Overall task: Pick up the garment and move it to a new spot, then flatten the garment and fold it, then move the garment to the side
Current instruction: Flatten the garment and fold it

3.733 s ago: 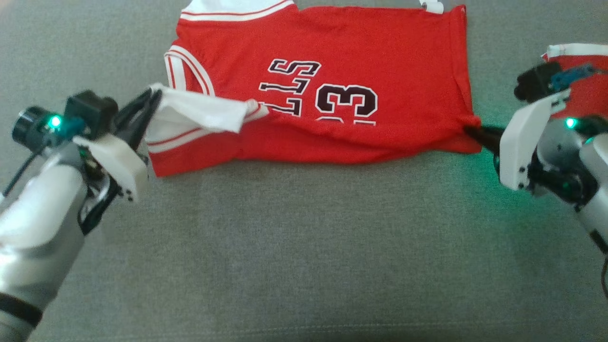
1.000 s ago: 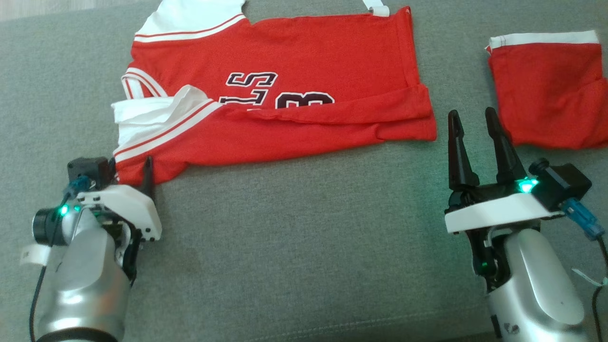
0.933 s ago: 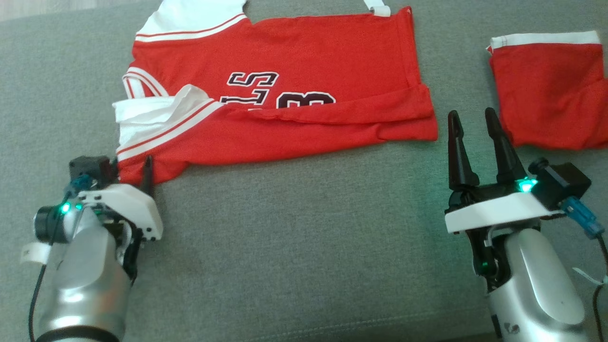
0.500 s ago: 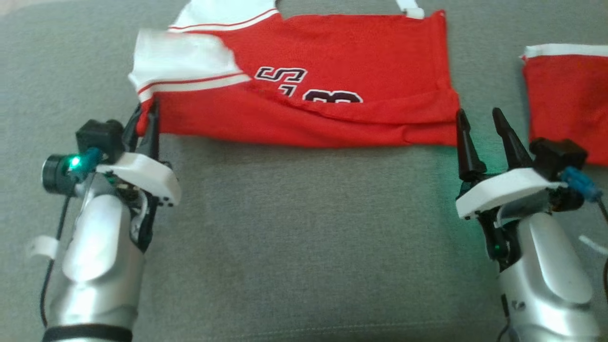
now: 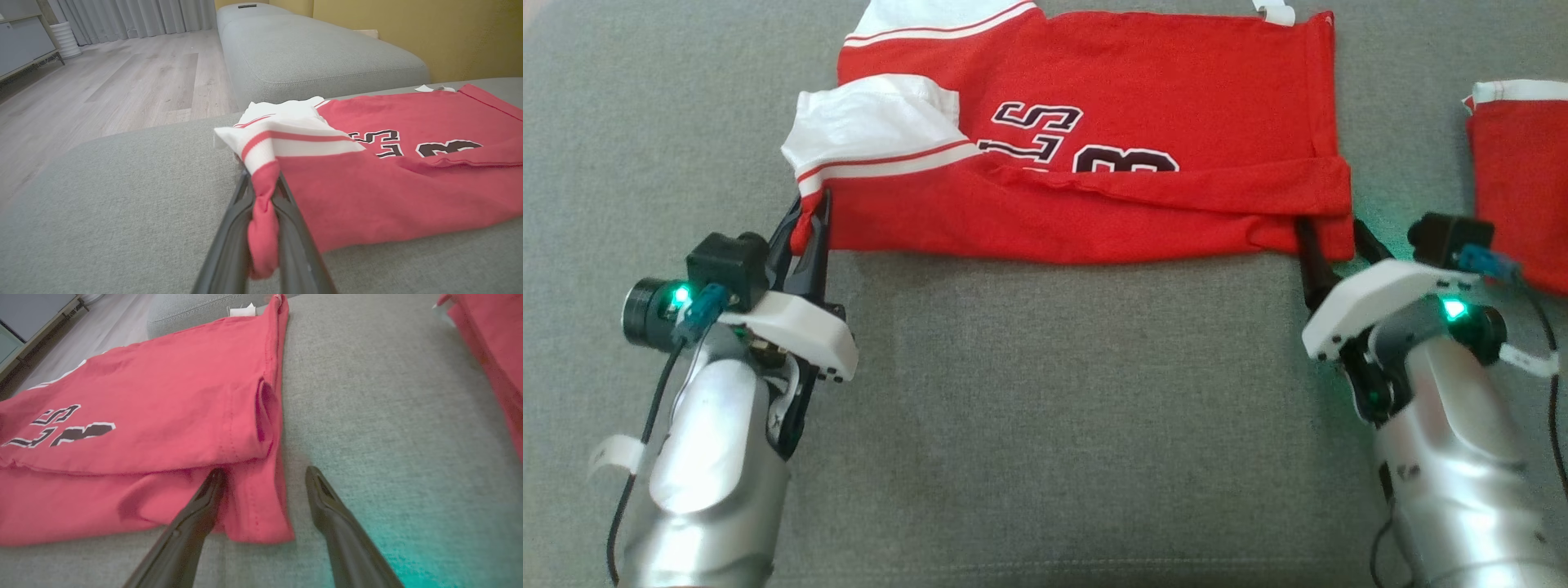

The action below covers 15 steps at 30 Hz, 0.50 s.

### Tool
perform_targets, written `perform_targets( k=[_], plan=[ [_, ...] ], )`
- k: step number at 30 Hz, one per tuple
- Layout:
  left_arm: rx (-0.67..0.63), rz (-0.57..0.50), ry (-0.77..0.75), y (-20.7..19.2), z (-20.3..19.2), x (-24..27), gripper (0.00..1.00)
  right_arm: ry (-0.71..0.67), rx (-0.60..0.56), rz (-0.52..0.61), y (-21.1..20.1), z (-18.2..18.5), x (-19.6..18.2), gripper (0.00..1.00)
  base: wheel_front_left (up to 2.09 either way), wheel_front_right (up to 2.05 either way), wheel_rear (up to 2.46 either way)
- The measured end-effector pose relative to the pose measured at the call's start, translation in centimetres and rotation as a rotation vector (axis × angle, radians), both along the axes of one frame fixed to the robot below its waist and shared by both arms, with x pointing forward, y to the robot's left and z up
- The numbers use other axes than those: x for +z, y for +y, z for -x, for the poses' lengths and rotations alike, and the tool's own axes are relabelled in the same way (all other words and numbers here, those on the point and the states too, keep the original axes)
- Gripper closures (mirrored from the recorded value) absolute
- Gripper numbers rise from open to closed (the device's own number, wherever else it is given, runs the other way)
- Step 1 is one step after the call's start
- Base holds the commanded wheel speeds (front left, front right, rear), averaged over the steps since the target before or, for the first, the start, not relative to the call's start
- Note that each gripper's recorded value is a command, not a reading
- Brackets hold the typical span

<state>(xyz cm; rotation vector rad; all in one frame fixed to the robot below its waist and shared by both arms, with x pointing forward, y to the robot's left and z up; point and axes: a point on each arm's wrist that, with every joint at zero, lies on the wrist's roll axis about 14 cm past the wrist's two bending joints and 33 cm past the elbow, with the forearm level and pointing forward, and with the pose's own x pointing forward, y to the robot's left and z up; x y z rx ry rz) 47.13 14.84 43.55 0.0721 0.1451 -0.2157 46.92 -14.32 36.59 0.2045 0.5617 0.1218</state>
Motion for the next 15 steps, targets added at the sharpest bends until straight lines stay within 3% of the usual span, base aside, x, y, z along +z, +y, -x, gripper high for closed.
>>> perform_targets(
  k=[2,3,4,5,15],
  plan=[
    [0.001,0.0,0.002,0.0,0.0,0.0,1.0,0.011,-0.001,-0.023,0.4,-0.5,0.0,0.0,0.0,0.0,0.0],
    [0.001,0.001,0.001,0.0,0.0,0.0,1.0,0.02,0.007,-0.022,0.6,-0.6,0.0,0.24,0.0,0.0,0.0],
    [0.001,0.001,0.001,0.0,0.1,0.0,1.0,0.024,0.017,-0.015,0.7,-0.7,0.0,0.24,0.0,0.0,0.0],
    [0.001,0.0,0.003,0.0,0.1,0.0,1.0,0.026,0.027,-0.01,0.9,-0.7,0.1,1.0,0.0,0.0,0.0],
    [0.008,-0.001,0.026,0.4,1.7,-0.3,1.0,0.0,0.022,0.037,0.0,0.4,0.9,1.0,0.0,0.0,0.0]
  ],
)
